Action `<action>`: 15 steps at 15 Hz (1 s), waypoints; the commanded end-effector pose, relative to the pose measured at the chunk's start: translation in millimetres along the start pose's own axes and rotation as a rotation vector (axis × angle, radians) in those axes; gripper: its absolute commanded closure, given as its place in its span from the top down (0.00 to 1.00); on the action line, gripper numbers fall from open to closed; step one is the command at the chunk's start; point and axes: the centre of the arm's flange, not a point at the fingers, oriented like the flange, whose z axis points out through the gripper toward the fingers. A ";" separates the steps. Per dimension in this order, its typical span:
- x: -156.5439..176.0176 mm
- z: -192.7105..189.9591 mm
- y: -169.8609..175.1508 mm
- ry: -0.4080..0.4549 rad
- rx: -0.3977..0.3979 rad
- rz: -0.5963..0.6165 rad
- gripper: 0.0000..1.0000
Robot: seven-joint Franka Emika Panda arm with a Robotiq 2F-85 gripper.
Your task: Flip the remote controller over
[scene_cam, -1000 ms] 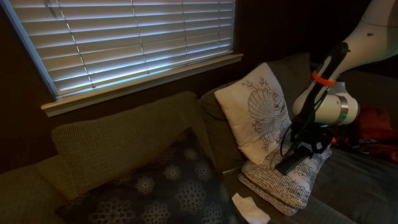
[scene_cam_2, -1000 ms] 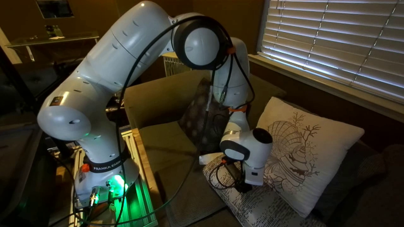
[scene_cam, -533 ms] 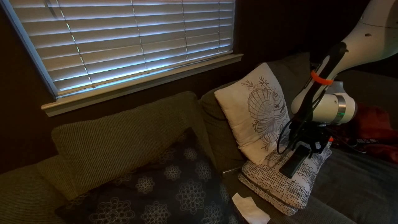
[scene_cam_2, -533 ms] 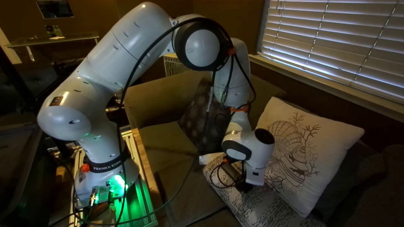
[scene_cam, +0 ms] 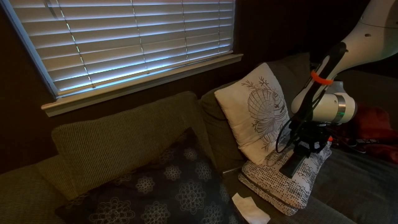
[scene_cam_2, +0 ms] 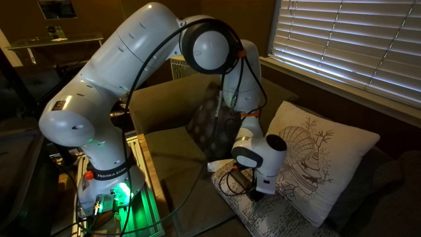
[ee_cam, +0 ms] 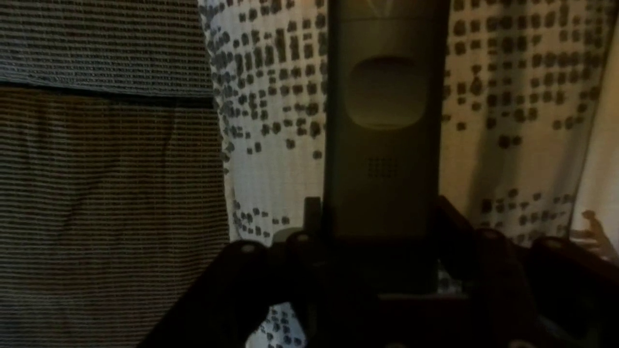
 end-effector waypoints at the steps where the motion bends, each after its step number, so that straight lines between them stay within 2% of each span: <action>1: 3.7 -6.4 2.7 -0.008 0.003 0.037 0.31; 7: 6.0 -50.2 22.4 0.040 0.021 0.029 0.31; 11: 20.4 -82.3 29.8 0.122 0.011 0.050 0.31; 15: 34.3 -116.1 21.7 0.232 0.009 0.058 0.31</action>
